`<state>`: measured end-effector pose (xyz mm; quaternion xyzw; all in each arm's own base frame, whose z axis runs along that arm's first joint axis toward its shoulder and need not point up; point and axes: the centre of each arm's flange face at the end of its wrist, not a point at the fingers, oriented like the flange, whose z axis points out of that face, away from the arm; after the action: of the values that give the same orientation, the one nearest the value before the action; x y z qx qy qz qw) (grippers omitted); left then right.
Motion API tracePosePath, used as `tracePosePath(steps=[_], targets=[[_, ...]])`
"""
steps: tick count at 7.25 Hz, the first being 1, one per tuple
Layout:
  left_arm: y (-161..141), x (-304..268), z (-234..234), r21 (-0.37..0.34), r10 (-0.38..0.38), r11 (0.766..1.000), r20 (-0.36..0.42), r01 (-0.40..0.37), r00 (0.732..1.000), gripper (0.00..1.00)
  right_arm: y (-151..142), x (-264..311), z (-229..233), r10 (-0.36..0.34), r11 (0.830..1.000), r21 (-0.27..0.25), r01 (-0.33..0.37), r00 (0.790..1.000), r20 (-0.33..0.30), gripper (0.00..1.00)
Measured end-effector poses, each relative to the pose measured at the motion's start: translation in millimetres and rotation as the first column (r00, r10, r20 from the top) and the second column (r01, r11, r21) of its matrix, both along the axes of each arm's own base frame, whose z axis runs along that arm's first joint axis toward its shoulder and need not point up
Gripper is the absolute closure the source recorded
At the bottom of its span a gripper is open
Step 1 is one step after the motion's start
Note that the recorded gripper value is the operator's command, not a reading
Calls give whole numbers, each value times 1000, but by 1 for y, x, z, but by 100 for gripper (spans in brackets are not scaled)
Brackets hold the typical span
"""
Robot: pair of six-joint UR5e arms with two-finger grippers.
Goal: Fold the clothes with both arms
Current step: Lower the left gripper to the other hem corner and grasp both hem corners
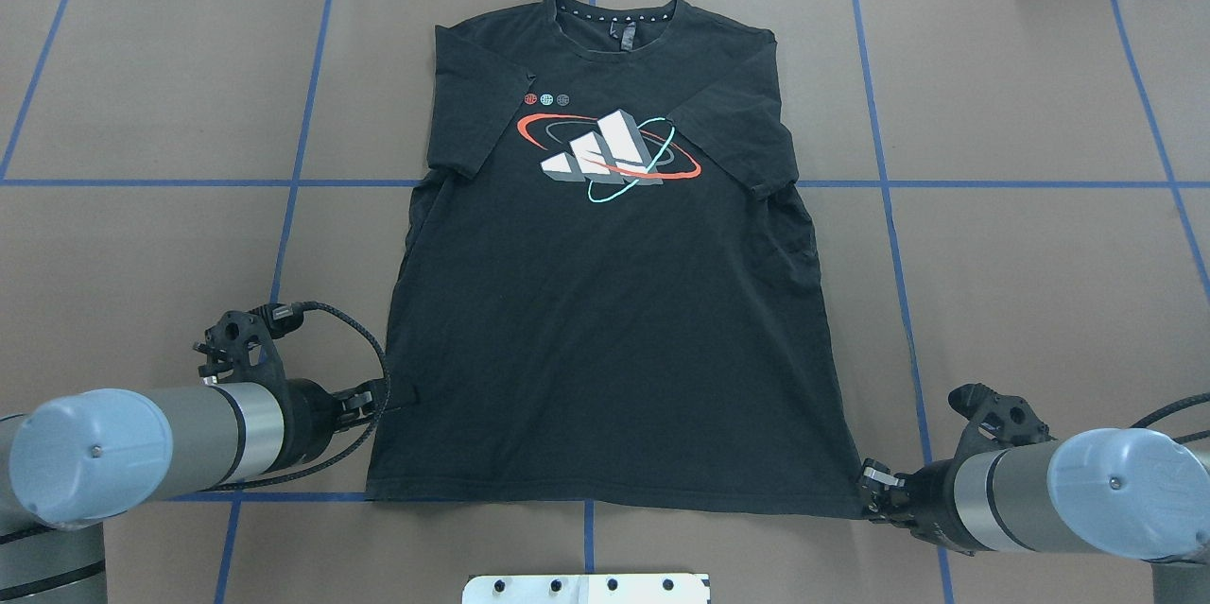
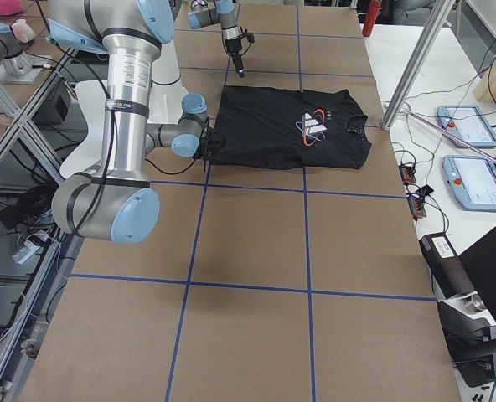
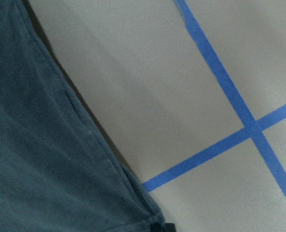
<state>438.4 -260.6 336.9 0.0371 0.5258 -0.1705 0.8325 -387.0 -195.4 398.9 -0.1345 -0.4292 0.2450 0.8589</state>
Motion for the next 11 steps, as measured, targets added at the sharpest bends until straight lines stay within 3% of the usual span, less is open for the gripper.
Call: tracePosePath(steps=[1,7,8,11], targets=[[4,6,7,-7,10,1000,13,-10,1000,15,0,0,1,-2,1000,1,2,1000,-2,100],[42,37,29,-98,61,994,39,-57,997,22,0,-1,4,-4,1000,1,4,1000,-8,100],[45,39,32,-103,66,993,43,-61,997,31,0,-1,4,-4,1000,1,4,1000,-8,100],[46,41,36,-121,63,991,48,-57,997,40,0,-1,4,-4,1000,1,4,1000,-8,100]])
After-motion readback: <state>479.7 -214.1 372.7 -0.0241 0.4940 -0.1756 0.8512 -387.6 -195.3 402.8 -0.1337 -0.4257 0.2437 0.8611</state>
